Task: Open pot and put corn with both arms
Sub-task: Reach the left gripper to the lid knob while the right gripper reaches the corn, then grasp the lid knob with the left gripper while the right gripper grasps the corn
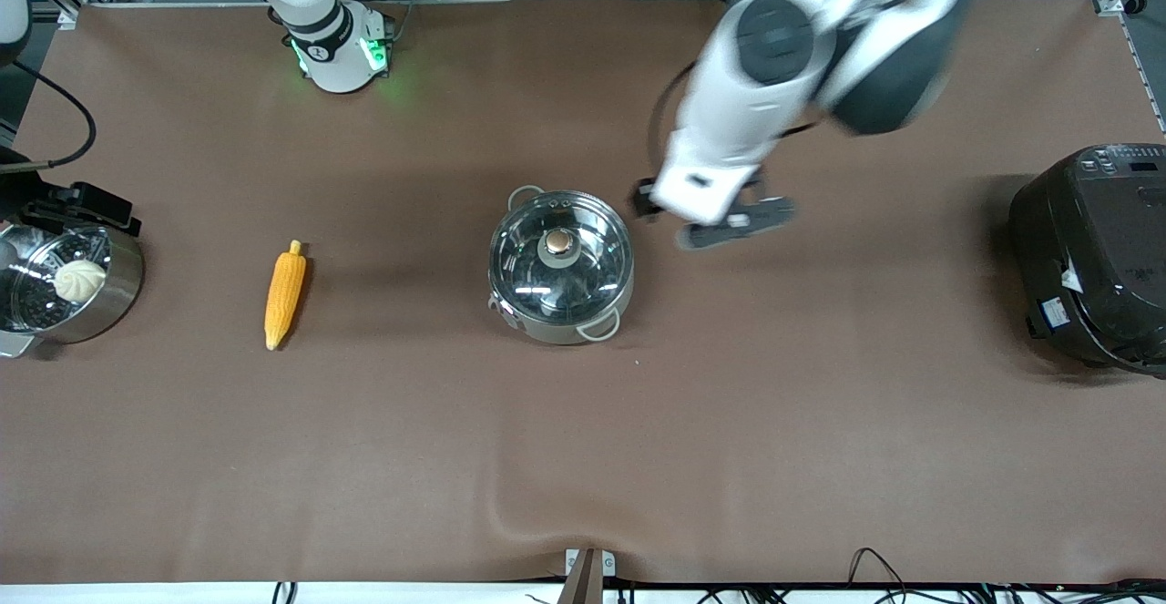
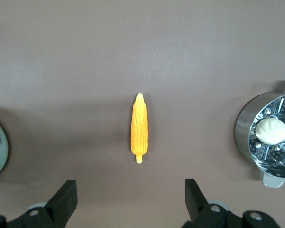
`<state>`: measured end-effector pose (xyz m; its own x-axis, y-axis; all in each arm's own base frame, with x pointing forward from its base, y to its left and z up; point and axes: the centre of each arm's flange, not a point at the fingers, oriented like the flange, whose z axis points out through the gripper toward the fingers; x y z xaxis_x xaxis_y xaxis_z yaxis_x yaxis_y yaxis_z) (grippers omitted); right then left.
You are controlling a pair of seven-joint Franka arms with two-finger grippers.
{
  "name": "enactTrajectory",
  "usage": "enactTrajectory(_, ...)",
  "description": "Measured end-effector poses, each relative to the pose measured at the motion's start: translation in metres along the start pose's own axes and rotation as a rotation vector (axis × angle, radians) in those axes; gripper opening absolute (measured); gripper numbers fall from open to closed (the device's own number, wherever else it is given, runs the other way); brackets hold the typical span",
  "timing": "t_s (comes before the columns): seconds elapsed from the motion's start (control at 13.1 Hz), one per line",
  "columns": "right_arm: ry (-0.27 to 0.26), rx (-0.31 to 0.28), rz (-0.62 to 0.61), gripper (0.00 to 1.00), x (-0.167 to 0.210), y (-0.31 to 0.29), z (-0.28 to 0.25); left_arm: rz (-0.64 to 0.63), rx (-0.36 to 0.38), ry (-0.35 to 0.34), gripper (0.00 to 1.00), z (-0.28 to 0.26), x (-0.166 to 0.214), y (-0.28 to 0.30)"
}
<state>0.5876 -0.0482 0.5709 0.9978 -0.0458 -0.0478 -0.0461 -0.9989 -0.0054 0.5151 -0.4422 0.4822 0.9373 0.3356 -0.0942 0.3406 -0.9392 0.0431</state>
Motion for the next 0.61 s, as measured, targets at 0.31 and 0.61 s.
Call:
enactTrajectory(0.31,0.039,-0.017,0.011,1.00,0.021,0.006,0.108,-0.085,-0.003,0.028,1.00,0.068,-0.042,0.061)
enactTrajectory(0.61,0.054,-0.051,0.010,1.00,0.033,0.006,0.217,-0.142,-0.005,0.042,0.98,0.108,-0.054,0.084)
